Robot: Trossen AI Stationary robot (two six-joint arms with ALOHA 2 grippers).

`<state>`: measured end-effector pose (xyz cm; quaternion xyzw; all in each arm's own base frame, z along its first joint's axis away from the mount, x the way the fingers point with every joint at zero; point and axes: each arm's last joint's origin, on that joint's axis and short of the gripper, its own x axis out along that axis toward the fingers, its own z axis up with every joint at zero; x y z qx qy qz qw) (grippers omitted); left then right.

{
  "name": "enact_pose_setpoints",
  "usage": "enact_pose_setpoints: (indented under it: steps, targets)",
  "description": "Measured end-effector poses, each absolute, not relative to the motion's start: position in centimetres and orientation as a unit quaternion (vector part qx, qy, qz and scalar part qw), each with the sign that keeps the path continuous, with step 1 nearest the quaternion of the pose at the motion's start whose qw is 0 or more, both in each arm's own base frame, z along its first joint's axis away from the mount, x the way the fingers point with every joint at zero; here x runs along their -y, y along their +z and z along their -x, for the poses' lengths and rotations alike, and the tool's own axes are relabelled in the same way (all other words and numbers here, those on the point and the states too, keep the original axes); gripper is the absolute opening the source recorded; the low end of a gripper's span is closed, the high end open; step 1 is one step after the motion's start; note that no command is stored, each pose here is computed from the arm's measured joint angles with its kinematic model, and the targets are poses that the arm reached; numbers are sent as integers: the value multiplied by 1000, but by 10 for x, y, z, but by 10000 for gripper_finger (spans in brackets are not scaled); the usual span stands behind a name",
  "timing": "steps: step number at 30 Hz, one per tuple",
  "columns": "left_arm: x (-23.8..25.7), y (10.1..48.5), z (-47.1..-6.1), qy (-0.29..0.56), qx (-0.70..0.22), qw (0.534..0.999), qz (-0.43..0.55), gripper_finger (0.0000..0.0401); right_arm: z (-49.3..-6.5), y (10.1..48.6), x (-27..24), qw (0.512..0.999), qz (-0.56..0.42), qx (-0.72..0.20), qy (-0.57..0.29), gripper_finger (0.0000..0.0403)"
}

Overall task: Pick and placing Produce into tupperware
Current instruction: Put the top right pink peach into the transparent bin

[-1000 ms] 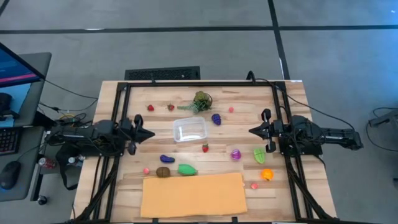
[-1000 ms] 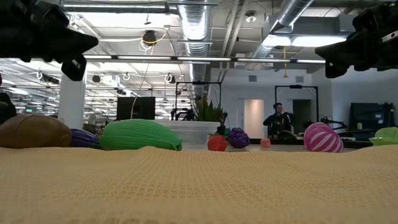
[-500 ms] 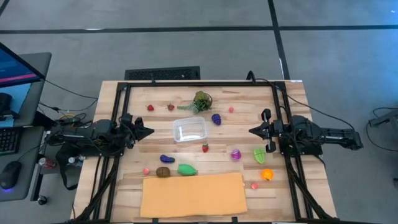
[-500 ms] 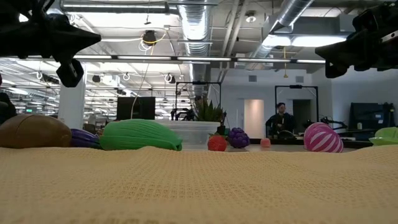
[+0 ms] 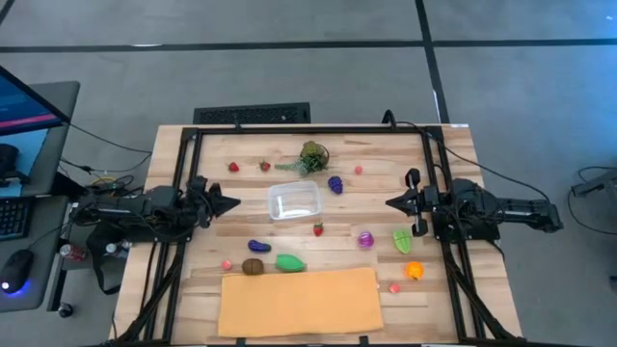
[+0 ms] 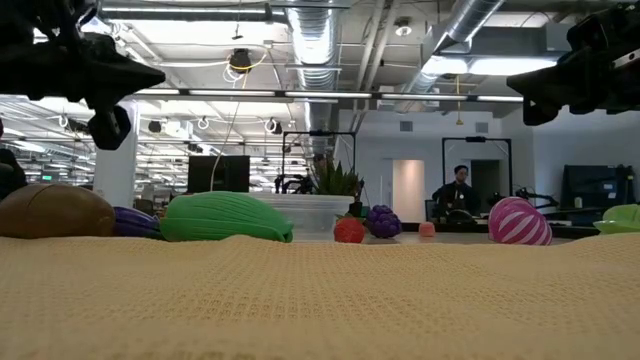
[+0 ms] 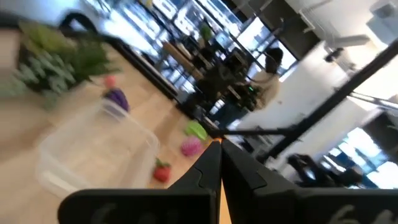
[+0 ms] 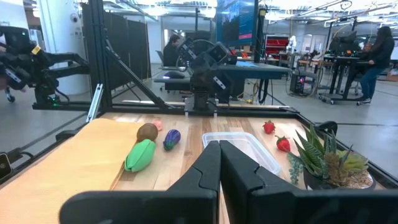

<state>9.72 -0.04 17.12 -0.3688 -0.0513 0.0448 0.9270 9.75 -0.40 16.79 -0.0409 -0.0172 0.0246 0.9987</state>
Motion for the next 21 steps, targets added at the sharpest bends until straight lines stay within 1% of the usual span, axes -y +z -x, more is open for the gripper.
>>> enact_pose_setpoints:
  steps: [2, 4, 8, 12, 16, 21]
  targets:
    - [0, 174, -97, 41, 65, 930, 360, 0, -98, 168, 4, 999, 41, 17, 25, 0]
    - [1, 180, -96, 17, 87, 941, 327, 0, -98, 168, 4, 999, 41, 17, 25, 0]
    - [3, 197, -92, -35, 163, 950, 265, 0, -98, 168, 4, 999, 41, 17, 25, 0]
    - [3, 210, -87, -45, 233, 946, 223, 0, -98, 168, 4, 999, 41, 17, 25, 0]
    - [1, 215, -83, -29, 269, 934, 234, 0, -98, 168, 4, 999, 41, 17, 25, 0]
    - [1, 217, -83, -38, 277, 927, 251, 0, -98, 168, 4, 999, 41, 17, 25, 0]
